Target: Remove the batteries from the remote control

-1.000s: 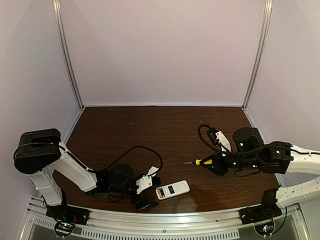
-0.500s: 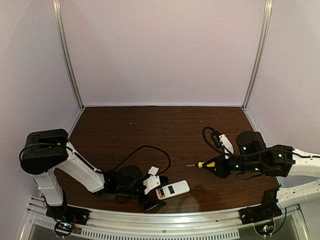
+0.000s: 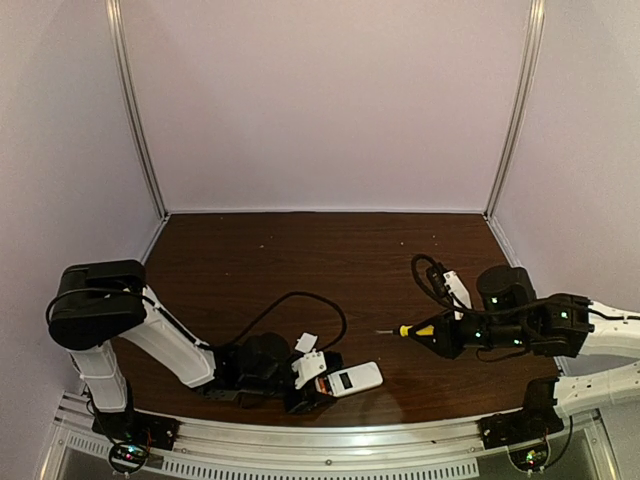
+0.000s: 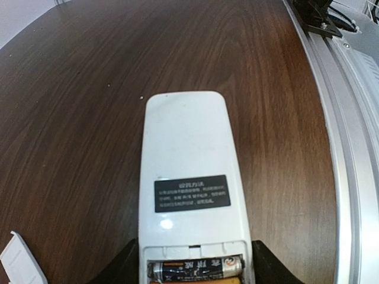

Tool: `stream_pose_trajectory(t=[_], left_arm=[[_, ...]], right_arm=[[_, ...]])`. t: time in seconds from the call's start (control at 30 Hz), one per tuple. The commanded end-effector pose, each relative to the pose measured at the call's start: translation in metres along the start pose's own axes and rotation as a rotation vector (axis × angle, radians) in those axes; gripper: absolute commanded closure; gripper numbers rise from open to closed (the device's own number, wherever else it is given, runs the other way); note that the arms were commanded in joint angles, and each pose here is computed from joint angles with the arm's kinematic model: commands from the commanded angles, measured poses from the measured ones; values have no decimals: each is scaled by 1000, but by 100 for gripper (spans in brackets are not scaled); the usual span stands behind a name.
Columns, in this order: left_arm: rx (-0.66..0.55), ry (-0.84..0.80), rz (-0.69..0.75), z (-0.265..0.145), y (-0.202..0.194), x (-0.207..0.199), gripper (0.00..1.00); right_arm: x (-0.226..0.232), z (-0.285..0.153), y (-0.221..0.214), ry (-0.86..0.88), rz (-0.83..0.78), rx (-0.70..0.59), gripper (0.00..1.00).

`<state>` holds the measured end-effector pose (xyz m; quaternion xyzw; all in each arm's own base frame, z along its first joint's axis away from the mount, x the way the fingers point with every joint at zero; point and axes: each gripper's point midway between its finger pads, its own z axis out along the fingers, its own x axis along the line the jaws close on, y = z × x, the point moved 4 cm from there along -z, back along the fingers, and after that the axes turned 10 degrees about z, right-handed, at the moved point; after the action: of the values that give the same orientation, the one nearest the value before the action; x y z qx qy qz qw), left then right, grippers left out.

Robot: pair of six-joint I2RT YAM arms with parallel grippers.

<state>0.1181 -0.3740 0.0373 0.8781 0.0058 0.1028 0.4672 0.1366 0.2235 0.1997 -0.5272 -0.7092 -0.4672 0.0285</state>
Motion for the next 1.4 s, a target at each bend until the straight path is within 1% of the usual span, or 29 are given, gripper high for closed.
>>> stream_pose_trajectory(t=[0.0, 0.17, 0.3, 0.43, 0.5, 0.53, 0.57, 0.73, 1.0, 1.1, 1.3, 1.37], left_arm=[[96, 17, 35, 3, -24, 0, 55], [69, 57, 99, 3, -17, 6, 62], [57, 137, 148, 2, -12, 17, 72], [59, 167, 191, 3, -8, 22, 78], [69, 185, 212, 4, -6, 26, 86], [75, 196, 223, 4, -5, 28, 95], [82, 214, 232, 5, -4, 31, 100], [77, 257, 271, 5, 3, 38, 100], [26, 282, 328, 5, 17, 42, 100], [5, 321, 329, 3, 24, 48, 100], [-102, 358, 364, -10, 31, 49, 100], [-118, 401, 368, -15, 30, 53, 100]], right_arm=[[-5, 2, -1, -24, 0, -17, 100], [-7, 6, -1, -37, -16, -14, 100], [-8, 9, -1, -45, -33, -9, 100], [-7, 10, 0, -44, -43, -13, 100], [-7, 11, 0, -45, -46, -14, 100], [-7, 11, 0, -44, -47, -15, 100], [-7, 11, 0, -45, -48, -16, 100], [-7, 10, 2, -47, -49, -23, 100], [-5, 12, 6, -58, -62, -32, 100], [-4, 11, 10, -64, -70, -47, 100], [-4, 8, 20, -79, -79, -99, 100], [-3, 9, 21, -82, -82, -104, 100]])
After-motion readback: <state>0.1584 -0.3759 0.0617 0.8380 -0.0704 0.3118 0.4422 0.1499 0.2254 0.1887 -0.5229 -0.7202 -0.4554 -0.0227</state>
